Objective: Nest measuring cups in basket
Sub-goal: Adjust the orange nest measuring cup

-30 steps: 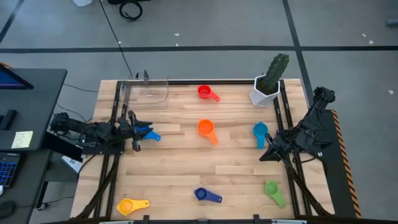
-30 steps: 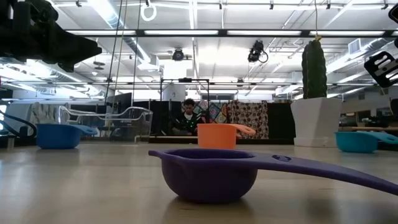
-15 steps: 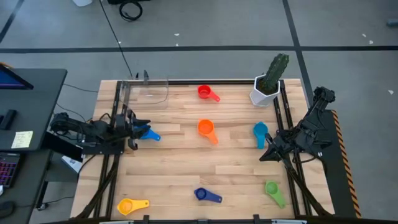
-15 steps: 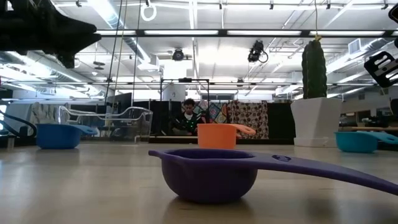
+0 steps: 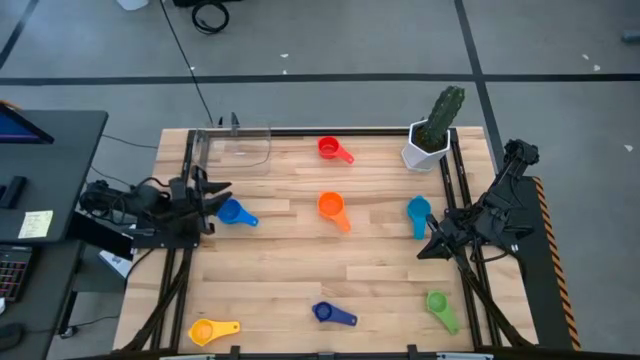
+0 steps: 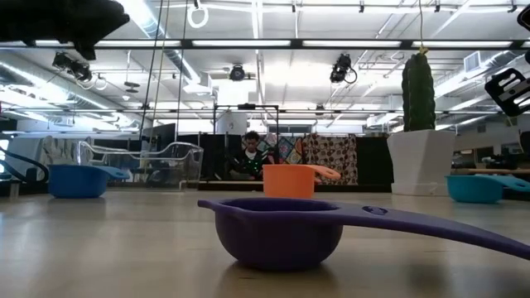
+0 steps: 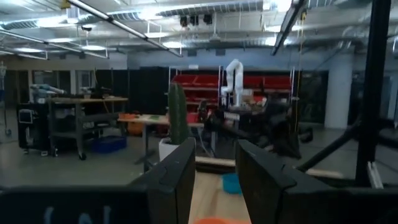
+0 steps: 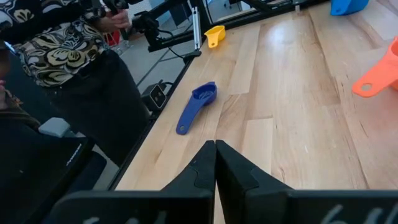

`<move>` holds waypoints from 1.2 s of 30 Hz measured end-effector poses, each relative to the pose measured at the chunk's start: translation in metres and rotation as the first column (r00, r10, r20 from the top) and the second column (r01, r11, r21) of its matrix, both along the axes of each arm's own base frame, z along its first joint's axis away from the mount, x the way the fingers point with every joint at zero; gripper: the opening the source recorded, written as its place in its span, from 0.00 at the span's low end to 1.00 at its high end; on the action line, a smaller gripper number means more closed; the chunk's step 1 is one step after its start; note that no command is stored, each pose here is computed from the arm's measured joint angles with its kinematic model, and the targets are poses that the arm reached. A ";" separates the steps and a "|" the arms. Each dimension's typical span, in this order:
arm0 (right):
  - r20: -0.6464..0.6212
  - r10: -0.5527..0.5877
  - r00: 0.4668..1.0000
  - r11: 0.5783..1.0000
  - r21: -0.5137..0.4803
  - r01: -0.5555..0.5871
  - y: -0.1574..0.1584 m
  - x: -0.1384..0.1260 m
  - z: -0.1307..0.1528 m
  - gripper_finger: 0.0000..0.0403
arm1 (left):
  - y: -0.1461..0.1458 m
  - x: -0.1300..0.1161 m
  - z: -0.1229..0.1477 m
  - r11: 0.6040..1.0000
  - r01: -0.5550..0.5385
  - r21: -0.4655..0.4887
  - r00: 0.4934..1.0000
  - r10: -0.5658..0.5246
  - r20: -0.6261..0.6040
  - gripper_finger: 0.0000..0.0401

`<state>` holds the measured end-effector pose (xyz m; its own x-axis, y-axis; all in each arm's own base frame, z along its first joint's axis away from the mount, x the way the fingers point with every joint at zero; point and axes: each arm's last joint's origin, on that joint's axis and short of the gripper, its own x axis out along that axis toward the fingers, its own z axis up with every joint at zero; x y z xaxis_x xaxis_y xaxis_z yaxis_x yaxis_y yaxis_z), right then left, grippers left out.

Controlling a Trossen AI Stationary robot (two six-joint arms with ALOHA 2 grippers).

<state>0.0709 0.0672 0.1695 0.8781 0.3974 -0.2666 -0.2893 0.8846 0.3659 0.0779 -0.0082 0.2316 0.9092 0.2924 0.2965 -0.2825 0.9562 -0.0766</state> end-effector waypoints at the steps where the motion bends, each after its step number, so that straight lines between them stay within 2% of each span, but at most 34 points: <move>1: 0.000 0.000 1.000 1.000 0.000 0.000 0.000 0.000 0.000 0.03 | 0.000 -0.001 0.002 1.000 0.002 -0.005 1.000 -0.002 -0.002 0.30; 7: 0.000 0.000 1.000 1.000 0.000 0.000 0.000 0.000 0.000 0.03 | 0.002 -0.006 0.010 0.999 0.020 -0.038 0.988 -0.026 -0.150 0.30; 12: 0.000 0.000 1.000 1.000 0.000 0.000 0.000 0.000 0.000 0.03 | 0.006 -0.018 0.026 0.989 0.016 -0.145 0.952 -0.059 -0.300 0.30; 18: 0.002 0.000 1.000 1.000 0.002 0.000 0.000 0.000 0.000 0.03 | 0.005 -0.016 0.051 0.987 -0.018 -0.161 0.892 -0.057 -0.449 0.30; 24: 0.006 0.000 1.000 1.000 0.006 0.000 0.000 0.000 0.001 0.03 | -0.005 0.014 0.074 0.984 -0.040 -0.174 0.839 -0.062 -0.540 0.30; 31: 0.012 0.000 1.000 1.000 0.014 0.000 0.000 0.000 0.002 0.03 | -0.021 0.063 0.111 0.937 -0.125 -0.326 0.817 -0.089 -0.569 0.30; 36: 0.037 -0.001 0.999 0.999 0.045 -0.001 0.001 0.001 0.005 0.03 | -0.030 0.093 0.136 0.945 -0.150 -0.290 0.767 -0.073 -0.637 0.30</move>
<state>0.0718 0.0683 0.1748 0.8869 0.4082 -0.2164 -0.3031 0.8676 0.3942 0.1711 -0.0384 0.3680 0.8384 0.3042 -0.4522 -0.4085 0.9001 -0.1518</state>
